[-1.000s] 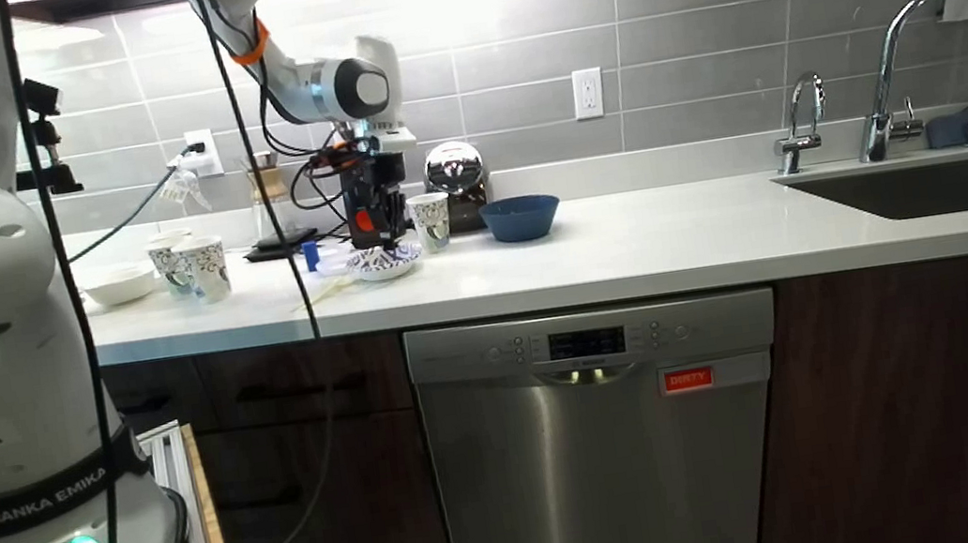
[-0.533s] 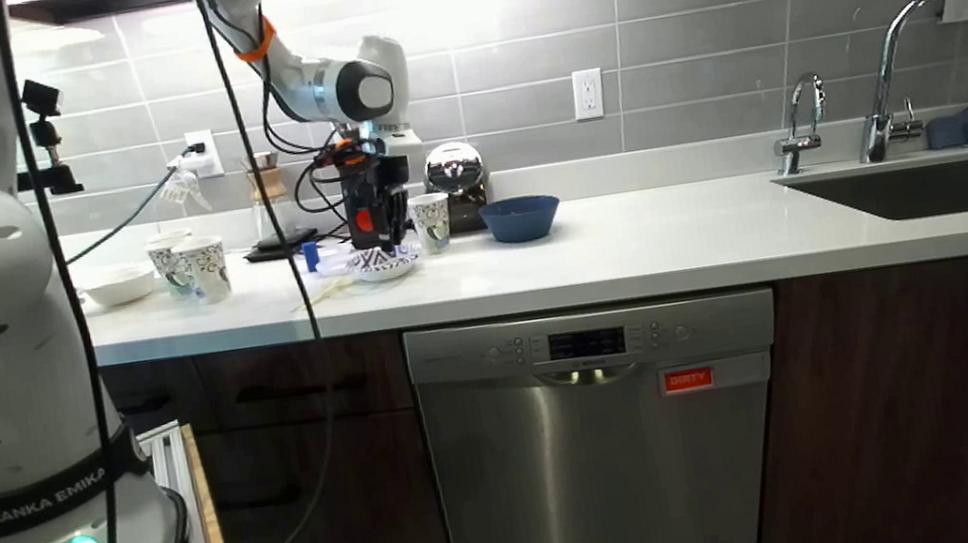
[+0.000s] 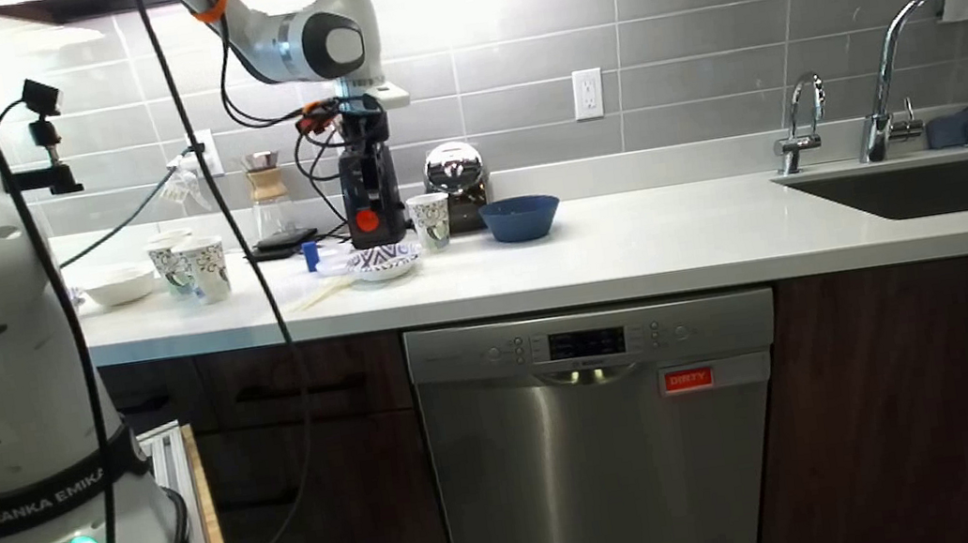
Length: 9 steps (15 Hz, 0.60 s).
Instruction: Pick up the plastic spoon and scoop one bean from the bowl, pour the bean into the paper cup and put the plastic spoon back into the white bowl
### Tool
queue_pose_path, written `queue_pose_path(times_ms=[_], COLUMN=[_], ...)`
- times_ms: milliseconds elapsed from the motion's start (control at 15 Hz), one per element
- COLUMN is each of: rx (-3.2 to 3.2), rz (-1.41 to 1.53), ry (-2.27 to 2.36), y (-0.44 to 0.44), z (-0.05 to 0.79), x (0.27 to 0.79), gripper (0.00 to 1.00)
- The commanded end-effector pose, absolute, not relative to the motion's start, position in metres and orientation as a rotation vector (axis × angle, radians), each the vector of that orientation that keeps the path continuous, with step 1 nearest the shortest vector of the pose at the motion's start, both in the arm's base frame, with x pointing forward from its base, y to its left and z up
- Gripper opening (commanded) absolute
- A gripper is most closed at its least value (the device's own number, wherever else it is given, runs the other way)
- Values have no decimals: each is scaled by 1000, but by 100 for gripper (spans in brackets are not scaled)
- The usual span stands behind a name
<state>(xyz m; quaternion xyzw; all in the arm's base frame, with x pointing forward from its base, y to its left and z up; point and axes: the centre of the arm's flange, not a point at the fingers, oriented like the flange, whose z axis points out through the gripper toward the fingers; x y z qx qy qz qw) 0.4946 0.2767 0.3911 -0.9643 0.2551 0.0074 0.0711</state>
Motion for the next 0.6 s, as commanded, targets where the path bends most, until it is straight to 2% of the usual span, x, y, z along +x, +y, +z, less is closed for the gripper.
queue_pose_path(times_ms=[0, 467, 533], rx=[-2964, -3046, -3026], rz=[-31, -34, -14], ry=[474, -95, 47], y=[287, 292, 308], z=[418, 432, 428], x=[464, 430, 445], gripper=[100, 100, 100])
